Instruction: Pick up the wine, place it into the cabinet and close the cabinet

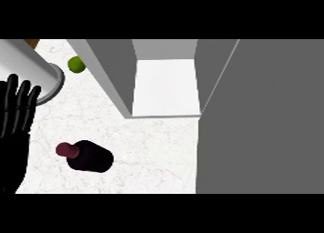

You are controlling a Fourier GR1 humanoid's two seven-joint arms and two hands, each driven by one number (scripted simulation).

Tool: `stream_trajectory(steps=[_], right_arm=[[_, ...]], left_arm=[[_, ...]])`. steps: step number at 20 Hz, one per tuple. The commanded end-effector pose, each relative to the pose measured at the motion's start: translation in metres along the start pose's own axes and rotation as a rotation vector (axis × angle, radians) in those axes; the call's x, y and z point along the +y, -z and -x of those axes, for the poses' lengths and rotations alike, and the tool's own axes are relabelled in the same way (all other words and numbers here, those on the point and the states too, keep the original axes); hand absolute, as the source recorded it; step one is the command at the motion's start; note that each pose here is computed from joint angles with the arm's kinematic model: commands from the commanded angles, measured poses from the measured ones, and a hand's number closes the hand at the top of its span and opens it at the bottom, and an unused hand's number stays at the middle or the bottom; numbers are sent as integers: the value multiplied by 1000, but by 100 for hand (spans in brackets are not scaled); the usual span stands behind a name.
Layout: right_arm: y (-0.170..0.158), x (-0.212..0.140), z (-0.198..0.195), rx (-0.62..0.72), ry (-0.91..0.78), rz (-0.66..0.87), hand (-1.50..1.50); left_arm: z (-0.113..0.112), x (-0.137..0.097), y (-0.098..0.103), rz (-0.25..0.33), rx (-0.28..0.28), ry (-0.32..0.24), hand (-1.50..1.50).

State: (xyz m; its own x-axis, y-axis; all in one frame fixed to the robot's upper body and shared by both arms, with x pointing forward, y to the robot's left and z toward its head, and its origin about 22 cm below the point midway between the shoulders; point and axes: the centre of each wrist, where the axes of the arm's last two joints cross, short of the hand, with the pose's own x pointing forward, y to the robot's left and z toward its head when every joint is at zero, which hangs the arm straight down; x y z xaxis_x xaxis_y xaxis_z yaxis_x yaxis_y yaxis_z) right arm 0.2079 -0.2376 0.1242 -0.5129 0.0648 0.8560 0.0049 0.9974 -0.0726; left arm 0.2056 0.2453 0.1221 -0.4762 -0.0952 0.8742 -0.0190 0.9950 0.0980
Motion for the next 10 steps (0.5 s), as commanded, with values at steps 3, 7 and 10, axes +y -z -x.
stream_trajectory(steps=[3,7,10], right_arm=[[-12,11,-16,17,-37,35,-150],[-30,22,-16,129,151,-122,-150],[-46,23,-42,141,186,-146,-150]], left_arm=[[2,-10,7,61,-31,-30,-150],[6,-24,-11,126,112,-240,-150],[-20,-11,-24,148,132,-248,-150]])
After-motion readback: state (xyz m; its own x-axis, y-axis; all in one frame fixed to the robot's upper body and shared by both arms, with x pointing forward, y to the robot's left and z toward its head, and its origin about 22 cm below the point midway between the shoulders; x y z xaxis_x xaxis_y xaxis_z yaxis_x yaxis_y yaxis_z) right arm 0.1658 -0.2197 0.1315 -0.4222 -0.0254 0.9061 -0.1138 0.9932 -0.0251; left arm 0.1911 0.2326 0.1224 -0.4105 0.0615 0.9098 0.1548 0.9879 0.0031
